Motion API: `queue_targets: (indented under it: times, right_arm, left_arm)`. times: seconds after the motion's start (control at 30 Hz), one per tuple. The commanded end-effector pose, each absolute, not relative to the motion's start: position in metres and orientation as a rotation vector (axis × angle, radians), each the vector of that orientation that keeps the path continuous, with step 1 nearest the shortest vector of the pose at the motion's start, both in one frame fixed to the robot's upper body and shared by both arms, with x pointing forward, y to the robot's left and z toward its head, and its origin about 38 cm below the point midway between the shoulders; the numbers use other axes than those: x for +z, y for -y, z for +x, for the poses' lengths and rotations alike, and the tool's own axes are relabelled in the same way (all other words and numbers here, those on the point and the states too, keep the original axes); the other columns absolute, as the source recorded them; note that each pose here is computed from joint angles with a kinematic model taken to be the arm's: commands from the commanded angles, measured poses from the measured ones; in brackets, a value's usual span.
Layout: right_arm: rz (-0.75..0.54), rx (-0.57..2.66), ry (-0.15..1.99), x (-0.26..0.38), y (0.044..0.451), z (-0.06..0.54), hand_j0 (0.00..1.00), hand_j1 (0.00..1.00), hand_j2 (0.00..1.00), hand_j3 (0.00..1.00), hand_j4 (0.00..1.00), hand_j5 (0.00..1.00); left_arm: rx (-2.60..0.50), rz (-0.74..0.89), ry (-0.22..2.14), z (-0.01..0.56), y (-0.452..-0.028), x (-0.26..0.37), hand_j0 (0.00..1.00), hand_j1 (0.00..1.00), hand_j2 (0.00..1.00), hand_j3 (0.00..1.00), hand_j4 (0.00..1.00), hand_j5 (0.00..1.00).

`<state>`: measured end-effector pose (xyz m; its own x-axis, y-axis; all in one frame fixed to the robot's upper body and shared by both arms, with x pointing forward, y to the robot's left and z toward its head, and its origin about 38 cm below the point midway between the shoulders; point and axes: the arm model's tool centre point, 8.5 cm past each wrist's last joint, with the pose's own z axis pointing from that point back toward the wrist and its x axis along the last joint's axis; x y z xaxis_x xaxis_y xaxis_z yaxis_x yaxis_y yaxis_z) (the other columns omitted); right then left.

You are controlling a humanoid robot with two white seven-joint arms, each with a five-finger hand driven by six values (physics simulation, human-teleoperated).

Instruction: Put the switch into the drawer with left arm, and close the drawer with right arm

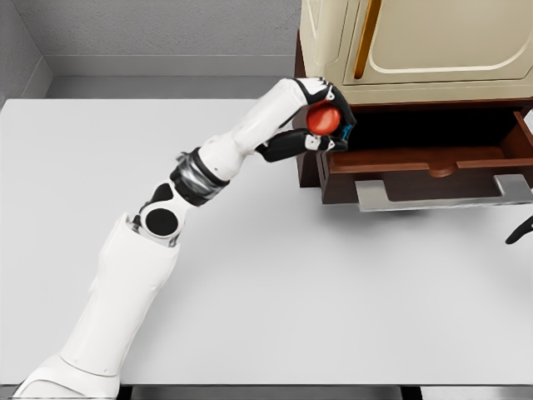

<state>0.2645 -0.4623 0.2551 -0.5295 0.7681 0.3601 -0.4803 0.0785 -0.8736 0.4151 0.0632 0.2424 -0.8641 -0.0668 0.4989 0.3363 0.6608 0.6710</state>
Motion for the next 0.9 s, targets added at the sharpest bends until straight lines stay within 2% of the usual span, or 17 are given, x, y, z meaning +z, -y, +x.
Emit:
queue_targets:
  times: [0.0, 0.87]
  right_arm:
    - [-0.309, 1.629, 1.392, 0.256, 0.462, 0.265, 0.61, 0.61, 0.61, 0.61, 0.61, 0.61]
    - [-0.312, 1.629, 1.393, 0.257, 0.462, 0.265, 0.6, 0.6, 0.6, 0.6, 0.6, 0.6]
  left_arm:
    - [-1.117, -0.215, 2.377, 0.415, -0.059, 0.239, 0.37, 0.37, 0.37, 0.37, 0.37, 0.37]
    - [-1.372, -0.085, 2.301, 0.44, -0.036, 0.242, 0.38, 0.38, 0.38, 0.38, 0.38, 0.38]
